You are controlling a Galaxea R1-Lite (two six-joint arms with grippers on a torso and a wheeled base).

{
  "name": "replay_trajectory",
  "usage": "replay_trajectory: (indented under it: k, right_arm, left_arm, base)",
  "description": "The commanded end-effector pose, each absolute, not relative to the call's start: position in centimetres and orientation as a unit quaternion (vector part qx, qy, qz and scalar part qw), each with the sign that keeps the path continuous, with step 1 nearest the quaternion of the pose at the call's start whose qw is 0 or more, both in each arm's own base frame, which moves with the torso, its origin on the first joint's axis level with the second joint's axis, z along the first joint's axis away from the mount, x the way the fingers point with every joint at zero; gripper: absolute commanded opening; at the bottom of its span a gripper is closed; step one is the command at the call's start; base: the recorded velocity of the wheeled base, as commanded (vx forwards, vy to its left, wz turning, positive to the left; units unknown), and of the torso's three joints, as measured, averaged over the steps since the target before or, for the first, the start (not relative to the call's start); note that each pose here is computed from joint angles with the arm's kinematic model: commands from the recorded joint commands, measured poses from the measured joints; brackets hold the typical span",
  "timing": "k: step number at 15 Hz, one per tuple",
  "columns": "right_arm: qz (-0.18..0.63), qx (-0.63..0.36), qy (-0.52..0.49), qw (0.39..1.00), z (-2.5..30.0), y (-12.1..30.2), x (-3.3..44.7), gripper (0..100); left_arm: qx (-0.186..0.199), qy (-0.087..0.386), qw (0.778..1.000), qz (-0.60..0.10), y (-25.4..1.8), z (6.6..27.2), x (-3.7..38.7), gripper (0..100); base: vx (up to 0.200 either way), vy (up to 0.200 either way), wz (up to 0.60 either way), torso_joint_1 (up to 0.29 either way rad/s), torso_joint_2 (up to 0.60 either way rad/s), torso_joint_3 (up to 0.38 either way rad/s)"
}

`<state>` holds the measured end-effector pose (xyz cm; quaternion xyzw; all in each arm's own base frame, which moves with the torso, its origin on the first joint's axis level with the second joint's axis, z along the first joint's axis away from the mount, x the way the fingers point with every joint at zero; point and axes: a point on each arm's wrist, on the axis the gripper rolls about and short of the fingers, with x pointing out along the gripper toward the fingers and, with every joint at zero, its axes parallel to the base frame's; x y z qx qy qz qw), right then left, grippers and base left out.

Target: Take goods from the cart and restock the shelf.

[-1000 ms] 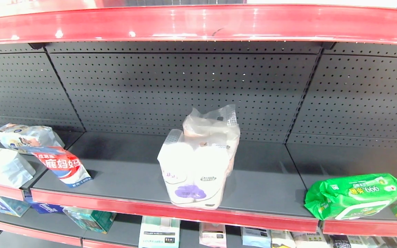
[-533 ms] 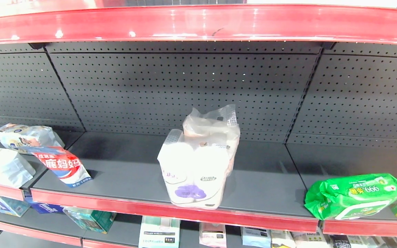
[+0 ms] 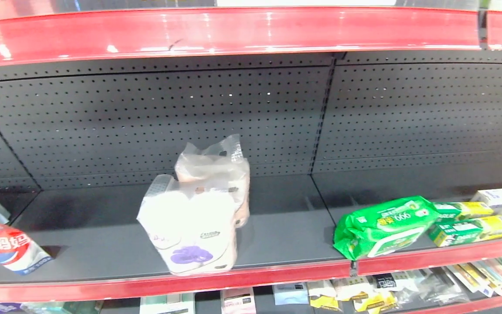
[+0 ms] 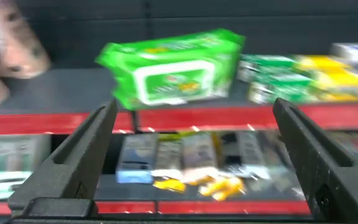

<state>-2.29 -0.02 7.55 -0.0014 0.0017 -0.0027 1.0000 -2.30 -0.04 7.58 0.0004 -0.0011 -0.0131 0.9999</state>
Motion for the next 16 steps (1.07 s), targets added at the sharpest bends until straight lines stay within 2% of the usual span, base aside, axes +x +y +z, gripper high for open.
replay_trajectory:
  k: [1, 7, 8, 9, 10, 11, 12, 13, 15, 16]
  right_arm:
    - [-0.002, -0.002, 0.003, 1.0, 7.6, 0.0, -2.3, 100]
    - [-0.002, -0.001, 0.002, 1.0, 7.6, 0.0, -2.3, 100]
    - [-0.002, 0.0, 0.002, 1.0, 7.6, 0.0, -2.3, 100]
    - [-0.002, 0.0, 0.002, 1.0, 7.6, 0.0, -2.3, 100]
    - [-0.002, 0.0, 0.002, 1.0, 7.6, 0.0, -2.3, 100]
    - [-0.002, 0.0, 0.002, 1.0, 7.6, 0.0, -2.3, 100]
    - [-0.002, 0.0, 0.002, 1.0, 7.5, 0.0, -2.3, 100]
    - [-0.002, 0.0, 0.002, 1.0, 7.5, 0.0, -2.3, 100]
    - [-0.002, 0.0, 0.002, 1.0, 7.6, 0.0, -2.3, 100]
    - [-0.002, 0.0, 0.002, 1.0, 7.6, 0.0, -2.3, 100]
  left_arm:
    - [0.0, 0.0, 1.0, -0.013, 0.0, 7.6, -2.3, 100]
    - [0.002, 0.002, 1.0, -0.028, -0.1, 7.7, -2.3, 100]
    - [0.002, -0.009, 0.999, -0.031, -0.1, 8.3, -2.4, 100]
    - [-0.002, -0.025, 0.999, -0.035, -0.1, 12.2, -2.6, 100]
    - [-0.039, -0.012, 0.998, -0.037, -0.1, 18.0, -0.8, 100]
    - [-0.076, -0.013, 0.996, -0.038, -0.1, 22.0, 0.9, 100]
    - [-0.076, 0.004, 0.997, -0.027, -0.1, 23.4, 2.6, 100]
    - [-0.07, 0.036, 0.997, 0.022, 0.1, 22.9, 4.0, 100]
    - [-0.046, 0.117, 0.982, 0.144, 1.0, 21.0, 6.5, 100]
    - [-0.041, 0.138, 0.976, 0.165, 1.3, 20.6, 7.3, 100]
  base:
    - [0.0, 0.0, 0.0, -0.076, 0.17, 0.085]
    - [0.0, 0.0, 0.0, 0.0, 0.0, 0.0]
    - [0.0, 0.0, 0.0, 0.0, 0.0, 0.0]
    - [0.0, 0.0, 0.0, 0.0, 0.0, 0.0]
    - [0.0, 0.0, 0.0, 0.0, 0.0, 0.0]
    - [0.0, 0.0, 0.0, 0.0, 0.0, 0.0]
    - [0.0, 0.0, 0.0, 0.0, 0.0, 0.0]
    - [0.0, 0.0, 0.0, 0.0, 0.0, 0.0]
    - [0.0, 0.0, 0.0, 0.0, 0.0, 0.0]
    - [0.0, 0.0, 0.0, 0.0, 0.0, 0.0]
